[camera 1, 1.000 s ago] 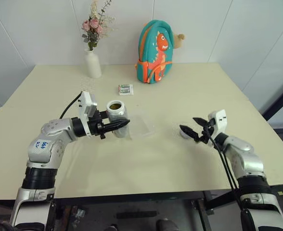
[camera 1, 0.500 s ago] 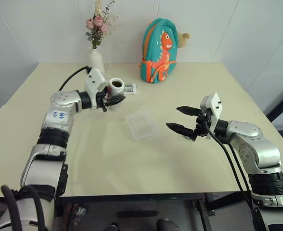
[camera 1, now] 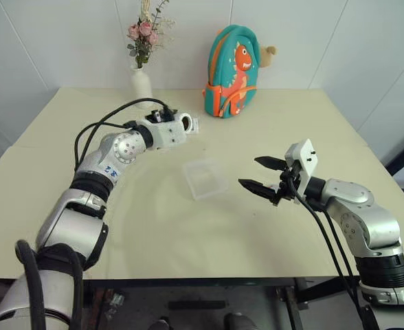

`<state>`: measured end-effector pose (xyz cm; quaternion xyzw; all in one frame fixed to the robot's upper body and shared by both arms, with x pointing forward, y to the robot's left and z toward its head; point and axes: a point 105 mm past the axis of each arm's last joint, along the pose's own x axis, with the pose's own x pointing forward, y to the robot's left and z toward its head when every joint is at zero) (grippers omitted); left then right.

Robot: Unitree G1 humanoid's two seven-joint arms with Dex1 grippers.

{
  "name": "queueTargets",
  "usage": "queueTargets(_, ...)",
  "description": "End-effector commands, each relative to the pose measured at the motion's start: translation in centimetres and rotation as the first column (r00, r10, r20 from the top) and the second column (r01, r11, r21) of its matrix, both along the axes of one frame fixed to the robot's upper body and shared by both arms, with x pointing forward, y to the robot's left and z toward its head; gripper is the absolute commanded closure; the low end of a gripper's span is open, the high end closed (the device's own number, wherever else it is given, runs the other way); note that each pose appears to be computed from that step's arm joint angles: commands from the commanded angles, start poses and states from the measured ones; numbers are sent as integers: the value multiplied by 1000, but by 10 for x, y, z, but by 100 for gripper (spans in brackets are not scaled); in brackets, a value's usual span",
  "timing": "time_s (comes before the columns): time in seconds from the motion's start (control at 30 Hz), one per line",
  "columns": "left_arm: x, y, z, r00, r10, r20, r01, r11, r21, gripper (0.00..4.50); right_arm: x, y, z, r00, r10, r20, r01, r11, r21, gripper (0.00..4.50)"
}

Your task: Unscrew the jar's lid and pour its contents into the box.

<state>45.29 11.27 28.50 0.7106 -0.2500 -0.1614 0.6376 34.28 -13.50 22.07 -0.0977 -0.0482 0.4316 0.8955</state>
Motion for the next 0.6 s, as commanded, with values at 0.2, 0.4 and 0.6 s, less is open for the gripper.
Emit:
queueTargets(0.2, -22, -49, 4, 799, -346, 492, 10, 825, 565, 252, -3, 1, 12, 999, -7, 37, 5, 998, 64, 2)
queueTargets(0.4, -14, -63, 1, 768, -365, 526, -64, 775, 629, 252, 0, 3, 12, 999, -17, 37, 13, 995, 96, 2)
queueTargets(0.6, -25, -79, 2, 726, -441, 528, -41, 739, 673, 252, 2, 7, 8, 1000, -6, 23, 3, 992, 124, 2)
